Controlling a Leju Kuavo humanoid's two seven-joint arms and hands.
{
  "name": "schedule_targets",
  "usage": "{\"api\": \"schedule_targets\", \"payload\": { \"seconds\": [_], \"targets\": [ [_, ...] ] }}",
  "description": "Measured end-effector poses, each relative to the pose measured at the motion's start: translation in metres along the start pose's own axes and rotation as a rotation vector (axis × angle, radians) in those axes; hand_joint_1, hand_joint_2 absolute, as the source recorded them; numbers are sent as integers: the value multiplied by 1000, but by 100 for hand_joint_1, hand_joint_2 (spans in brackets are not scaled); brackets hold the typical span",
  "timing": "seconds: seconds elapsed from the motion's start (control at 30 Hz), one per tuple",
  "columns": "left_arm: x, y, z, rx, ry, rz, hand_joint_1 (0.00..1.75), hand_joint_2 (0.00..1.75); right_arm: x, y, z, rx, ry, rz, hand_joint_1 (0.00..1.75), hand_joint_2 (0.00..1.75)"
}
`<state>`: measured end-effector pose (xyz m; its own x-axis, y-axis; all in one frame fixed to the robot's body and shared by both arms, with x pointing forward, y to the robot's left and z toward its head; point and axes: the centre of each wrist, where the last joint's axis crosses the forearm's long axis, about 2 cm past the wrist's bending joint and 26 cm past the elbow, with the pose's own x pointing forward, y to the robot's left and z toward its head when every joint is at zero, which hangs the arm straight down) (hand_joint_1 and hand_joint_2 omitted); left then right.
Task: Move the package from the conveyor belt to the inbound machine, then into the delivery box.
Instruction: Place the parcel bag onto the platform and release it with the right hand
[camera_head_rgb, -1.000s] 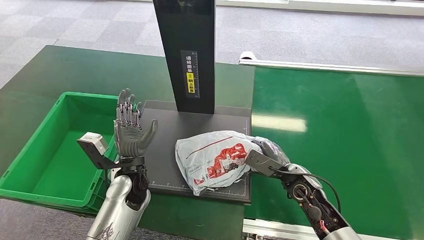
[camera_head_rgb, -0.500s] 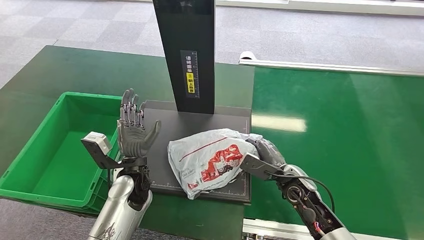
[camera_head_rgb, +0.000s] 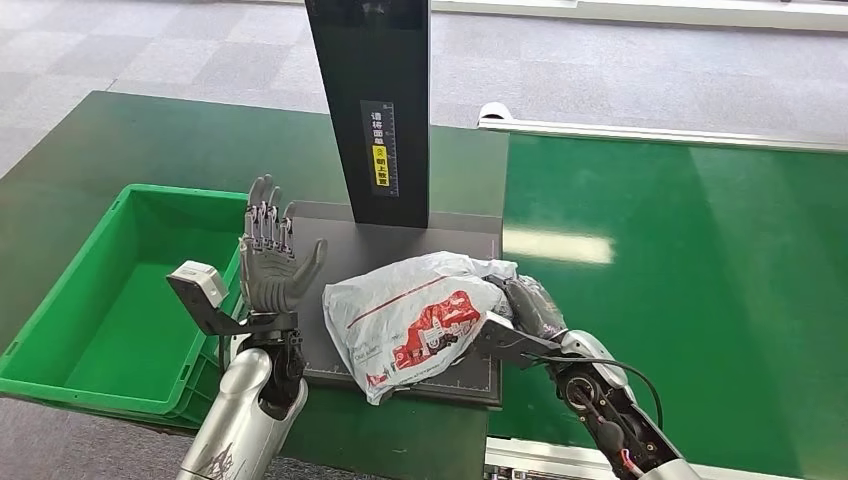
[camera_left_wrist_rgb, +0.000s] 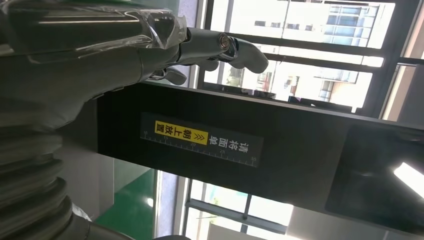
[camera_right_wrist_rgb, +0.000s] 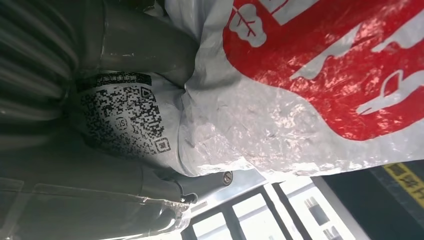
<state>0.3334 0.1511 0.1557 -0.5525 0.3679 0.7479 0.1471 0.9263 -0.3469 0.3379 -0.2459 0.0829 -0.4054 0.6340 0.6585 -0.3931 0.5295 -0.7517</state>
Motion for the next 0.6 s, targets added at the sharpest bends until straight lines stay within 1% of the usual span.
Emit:
{"api": "schedule_targets", "payload": {
  "seconds": [0.03,0.1,0.13,0.17,0.4,0.6],
  "targets": [
    [0,0,0,-1,0,1,0,175,1,1,0,-4,-10,5,151,175],
    [0,0,0,-3,0,3,0,175,3,2,-1,-16,-31,23,63,175],
    [0,-1,0,-4,0,4,0,175,3,3,-1,-25,-41,34,22,175],
    [0,-1,0,-6,0,5,0,175,4,3,-1,-35,-50,46,0,175],
    [0,-1,0,-10,2,8,0,175,8,3,-5,-141,-65,63,0,175],
    [0,-3,0,-11,4,11,0,175,12,-2,-7,-251,-104,-24,0,175]
  ]
}}
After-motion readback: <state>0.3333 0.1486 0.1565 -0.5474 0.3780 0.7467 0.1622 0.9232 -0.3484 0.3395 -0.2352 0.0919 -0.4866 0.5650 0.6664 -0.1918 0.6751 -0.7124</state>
